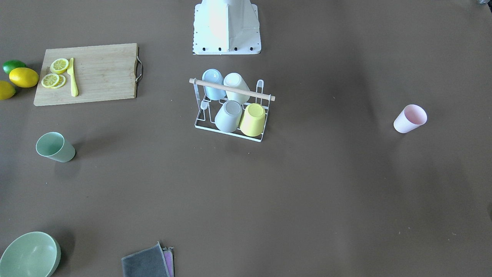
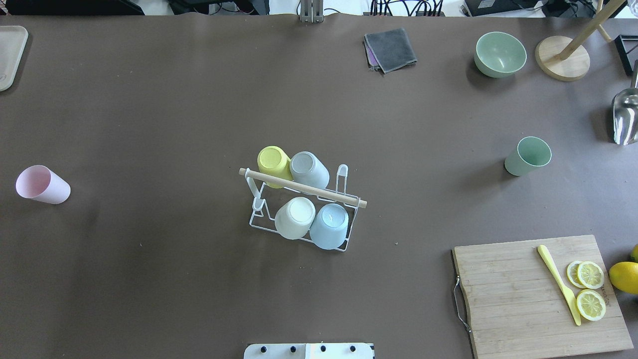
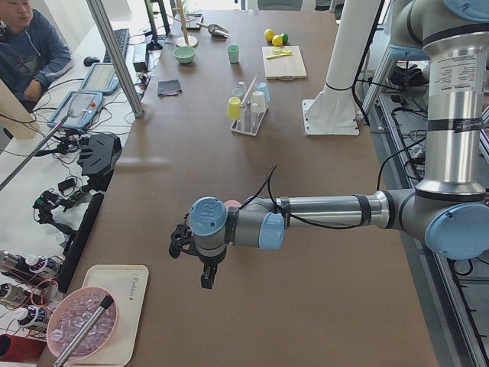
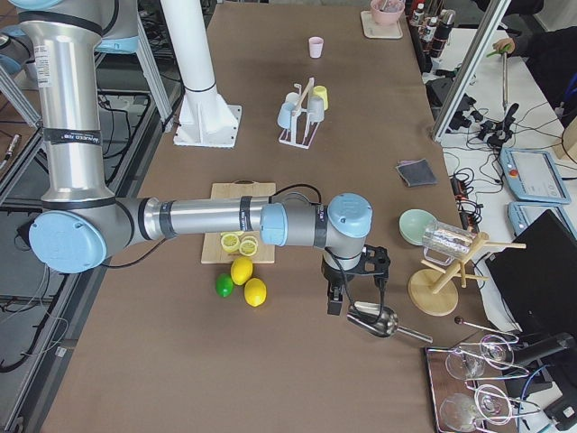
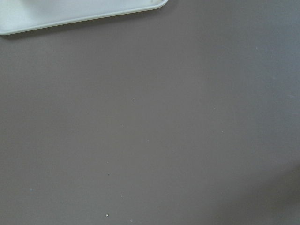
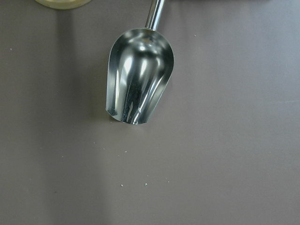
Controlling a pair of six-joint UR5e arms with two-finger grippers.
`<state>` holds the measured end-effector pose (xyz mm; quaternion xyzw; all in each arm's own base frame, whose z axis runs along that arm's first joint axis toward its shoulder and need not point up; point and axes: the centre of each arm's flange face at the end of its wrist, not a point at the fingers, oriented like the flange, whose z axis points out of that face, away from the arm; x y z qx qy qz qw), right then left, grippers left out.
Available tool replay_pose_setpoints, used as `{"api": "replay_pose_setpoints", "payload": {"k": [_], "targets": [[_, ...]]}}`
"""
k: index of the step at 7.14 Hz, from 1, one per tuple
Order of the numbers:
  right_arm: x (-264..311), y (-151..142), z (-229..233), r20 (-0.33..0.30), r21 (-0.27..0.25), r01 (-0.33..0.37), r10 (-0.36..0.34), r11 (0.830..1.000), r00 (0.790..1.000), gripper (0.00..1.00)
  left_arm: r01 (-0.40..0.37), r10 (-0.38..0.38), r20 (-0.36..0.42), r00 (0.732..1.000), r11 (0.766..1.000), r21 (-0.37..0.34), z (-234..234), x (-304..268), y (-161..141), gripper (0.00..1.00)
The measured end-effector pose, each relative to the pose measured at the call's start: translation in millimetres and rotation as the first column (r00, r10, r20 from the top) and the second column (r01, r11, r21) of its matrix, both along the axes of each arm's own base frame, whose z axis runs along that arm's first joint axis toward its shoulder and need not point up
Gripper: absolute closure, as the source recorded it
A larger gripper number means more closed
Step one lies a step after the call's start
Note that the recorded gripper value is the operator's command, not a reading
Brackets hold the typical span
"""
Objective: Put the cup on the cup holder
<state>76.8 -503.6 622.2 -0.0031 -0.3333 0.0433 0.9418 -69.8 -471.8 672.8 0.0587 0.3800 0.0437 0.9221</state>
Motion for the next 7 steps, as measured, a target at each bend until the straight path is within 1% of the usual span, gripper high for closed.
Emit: {"api": "replay_pose_setpoints", "payload": {"k": [7], "targets": [[-0.6,0.7,2.0,-0.001,-0.007,-0.002,0.002,1.000,1.000,0.00,-0.001,0.001,0.001,1.000,1.000,-0.011,5.8,-0.4,3.8,0.02]]}}
